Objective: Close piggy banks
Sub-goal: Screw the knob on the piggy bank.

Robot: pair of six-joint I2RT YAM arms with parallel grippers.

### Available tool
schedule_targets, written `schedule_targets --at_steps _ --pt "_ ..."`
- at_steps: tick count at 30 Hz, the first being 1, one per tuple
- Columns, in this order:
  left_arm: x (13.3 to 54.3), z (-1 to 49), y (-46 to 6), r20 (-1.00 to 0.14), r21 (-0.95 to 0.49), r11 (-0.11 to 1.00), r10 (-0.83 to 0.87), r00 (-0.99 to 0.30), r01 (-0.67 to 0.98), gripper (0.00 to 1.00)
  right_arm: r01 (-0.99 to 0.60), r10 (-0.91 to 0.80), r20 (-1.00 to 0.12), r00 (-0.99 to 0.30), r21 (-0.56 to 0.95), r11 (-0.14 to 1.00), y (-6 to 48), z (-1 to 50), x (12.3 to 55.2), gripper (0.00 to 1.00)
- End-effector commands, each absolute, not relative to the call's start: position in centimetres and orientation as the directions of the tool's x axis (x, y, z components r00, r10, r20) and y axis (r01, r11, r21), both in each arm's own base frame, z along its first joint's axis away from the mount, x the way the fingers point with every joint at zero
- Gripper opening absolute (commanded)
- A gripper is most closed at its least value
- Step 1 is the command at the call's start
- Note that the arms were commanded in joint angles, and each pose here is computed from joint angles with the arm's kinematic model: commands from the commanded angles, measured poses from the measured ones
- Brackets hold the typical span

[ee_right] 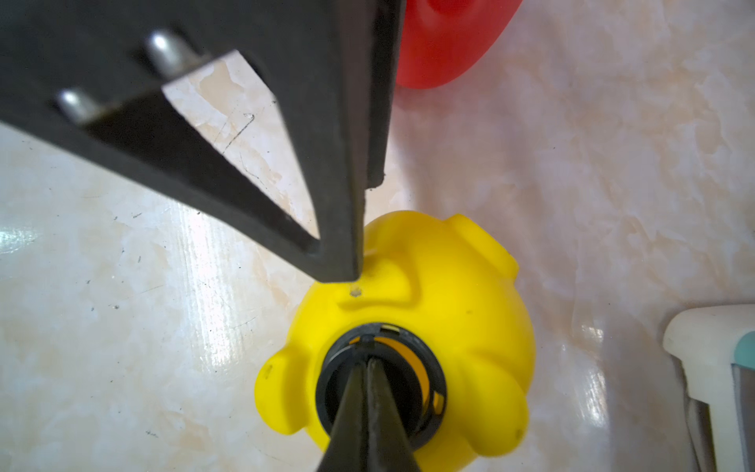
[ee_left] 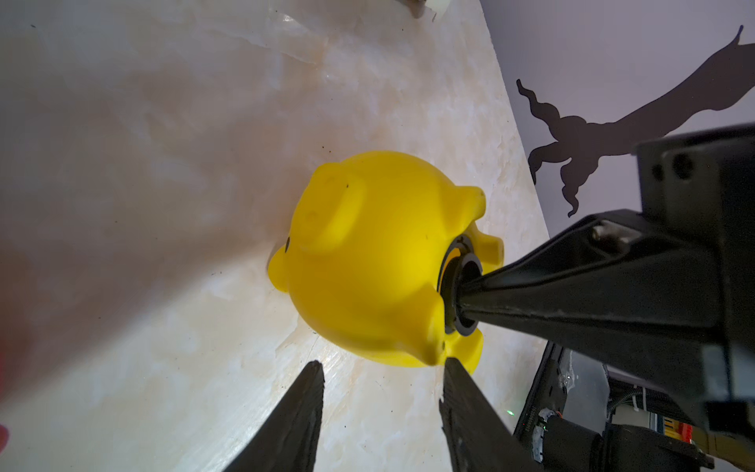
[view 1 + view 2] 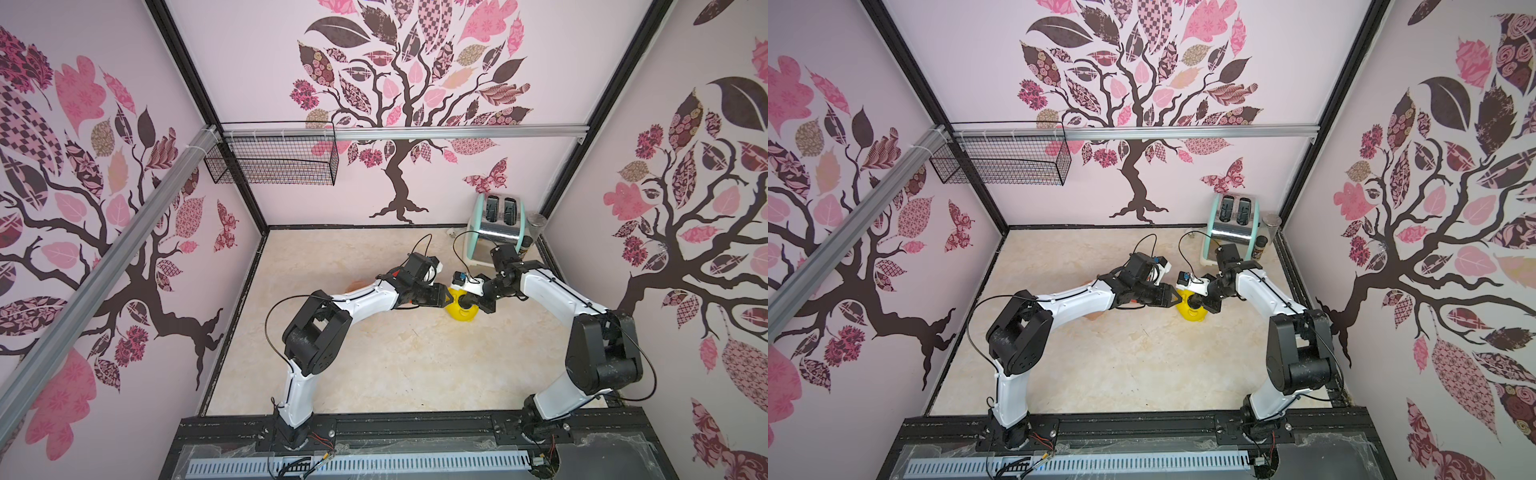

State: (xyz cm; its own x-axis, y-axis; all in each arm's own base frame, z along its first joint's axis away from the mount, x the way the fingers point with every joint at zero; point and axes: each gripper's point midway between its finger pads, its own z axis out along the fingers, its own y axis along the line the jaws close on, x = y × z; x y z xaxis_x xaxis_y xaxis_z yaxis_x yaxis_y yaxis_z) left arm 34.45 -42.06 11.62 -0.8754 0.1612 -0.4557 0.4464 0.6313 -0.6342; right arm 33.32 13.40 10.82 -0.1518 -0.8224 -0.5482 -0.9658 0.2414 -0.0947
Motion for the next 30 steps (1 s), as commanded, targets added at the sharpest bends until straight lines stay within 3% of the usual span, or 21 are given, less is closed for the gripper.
schedule_targets --at_steps 1,30 --pt "34.9 11.7 -42.8 -0.459 -0.632 0.618 0.189 -0.868 0.468 0.5 -0.963 -0.813 -0.541 -0.213 -0.025 0.269 13.8 9.9 32.5 0.0" --pt "37.9 12.4 -47.3 -0.444 -0.685 0.547 0.209 -0.871 0.481 0.46 -0.895 -0.736 -0.563 -0.377 0.019 0.445 13.5 10.4 34.2 0.0"
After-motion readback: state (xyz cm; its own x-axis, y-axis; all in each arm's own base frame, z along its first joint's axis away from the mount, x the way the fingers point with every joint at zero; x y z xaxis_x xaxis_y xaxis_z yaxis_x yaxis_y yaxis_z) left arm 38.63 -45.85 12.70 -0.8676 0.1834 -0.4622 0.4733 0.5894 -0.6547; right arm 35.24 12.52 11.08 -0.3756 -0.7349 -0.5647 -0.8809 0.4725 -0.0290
